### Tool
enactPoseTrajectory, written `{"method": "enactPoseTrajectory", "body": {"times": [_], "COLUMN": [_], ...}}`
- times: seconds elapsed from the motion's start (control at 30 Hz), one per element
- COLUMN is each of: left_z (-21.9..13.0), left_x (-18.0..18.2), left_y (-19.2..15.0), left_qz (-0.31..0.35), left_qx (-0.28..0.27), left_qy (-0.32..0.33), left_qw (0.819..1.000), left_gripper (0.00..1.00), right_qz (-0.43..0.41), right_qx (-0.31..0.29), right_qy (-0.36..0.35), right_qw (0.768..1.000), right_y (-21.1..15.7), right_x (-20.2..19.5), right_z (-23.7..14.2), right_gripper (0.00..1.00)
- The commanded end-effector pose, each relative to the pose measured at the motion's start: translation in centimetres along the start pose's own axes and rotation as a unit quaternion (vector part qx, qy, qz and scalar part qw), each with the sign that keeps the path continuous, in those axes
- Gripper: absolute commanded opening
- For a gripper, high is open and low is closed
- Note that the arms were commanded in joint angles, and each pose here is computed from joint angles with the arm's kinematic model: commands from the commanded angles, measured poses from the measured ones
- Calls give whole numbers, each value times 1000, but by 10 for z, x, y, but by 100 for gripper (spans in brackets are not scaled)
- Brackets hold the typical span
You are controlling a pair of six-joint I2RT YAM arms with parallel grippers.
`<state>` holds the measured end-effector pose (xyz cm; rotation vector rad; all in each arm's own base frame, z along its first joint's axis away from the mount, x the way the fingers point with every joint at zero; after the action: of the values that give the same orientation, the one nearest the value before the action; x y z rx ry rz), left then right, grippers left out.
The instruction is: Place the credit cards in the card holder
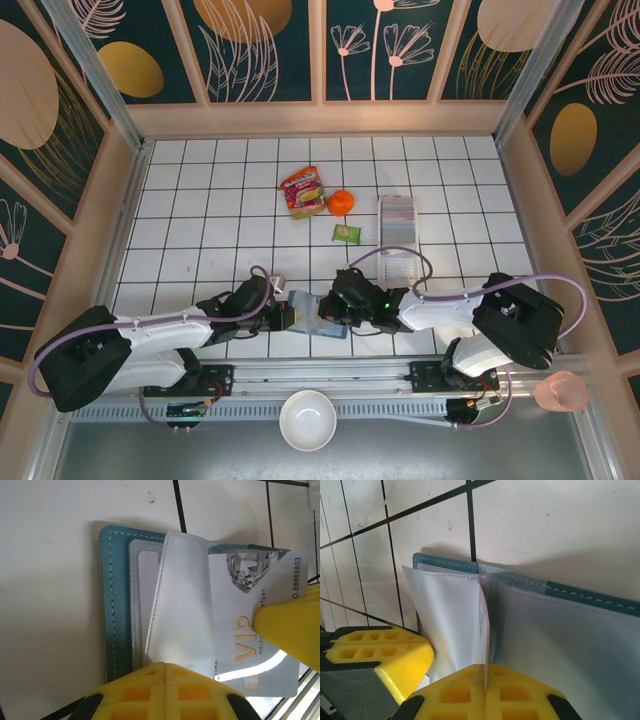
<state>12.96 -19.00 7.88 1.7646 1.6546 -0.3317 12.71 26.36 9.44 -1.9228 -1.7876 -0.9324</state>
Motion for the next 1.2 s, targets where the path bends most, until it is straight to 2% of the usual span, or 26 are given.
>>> {"method": "enactPoseTrajectory", "body": {"times": [0.0, 0.2, 0.4, 0.57, 0.63, 0.83, 0.97, 1.17], "left_z": [4, 2, -2, -9, -12, -24, -20, -10], "left_x": [19, 24, 24, 22, 21, 21, 21, 21], "left_y": [-13, -16, -17, -11, -7, 3, 2, 1], "left_qz": [-5, -11, -13, -1, 2, 4, 6, 11], "left_qx": [20, 23, 20, 7, -5, -48, -39, -13], "left_qy": [39, 46, 49, 68, 82, 116, 115, 119], "left_qw": [999, 999, 999, 998, 997, 992, 993, 993], "left_gripper": [2, 0, 3, 18, 28, 38, 37, 27], "right_qz": [11, 35, 32, 24, 24, 17, 13, 8], "right_qx": [31, 35, 42, 38, 36, 33, 33, 31], "right_qy": [-41, -34, -65, -96, -101, -123, -127, -132], "right_qw": [999, 998, 996, 994, 994, 992, 991, 991], "right_y": [-16, -19, -23, -24, -23, -23, -23, -23], "right_x": [-19, -24, -33, -38, -39, -42, -42, -39], "right_z": [3, 6, 13, 15, 15, 13, 13, 14], "right_gripper": [0, 0, 2, 5, 6, 14, 16, 16]}}
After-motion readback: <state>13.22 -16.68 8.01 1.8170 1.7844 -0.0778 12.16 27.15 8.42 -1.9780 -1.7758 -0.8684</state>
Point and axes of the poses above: each hand's point on the last joint's axis, 136 mm out from that joint toward the fingers, its own z axis out along the fingers, its own x axis along the line the jaws close on, y = z × x, the point moved 8 cm from there along -z, back along the fingers, and after that the axes turned 1 degree about -z, right-handed, at the moved point
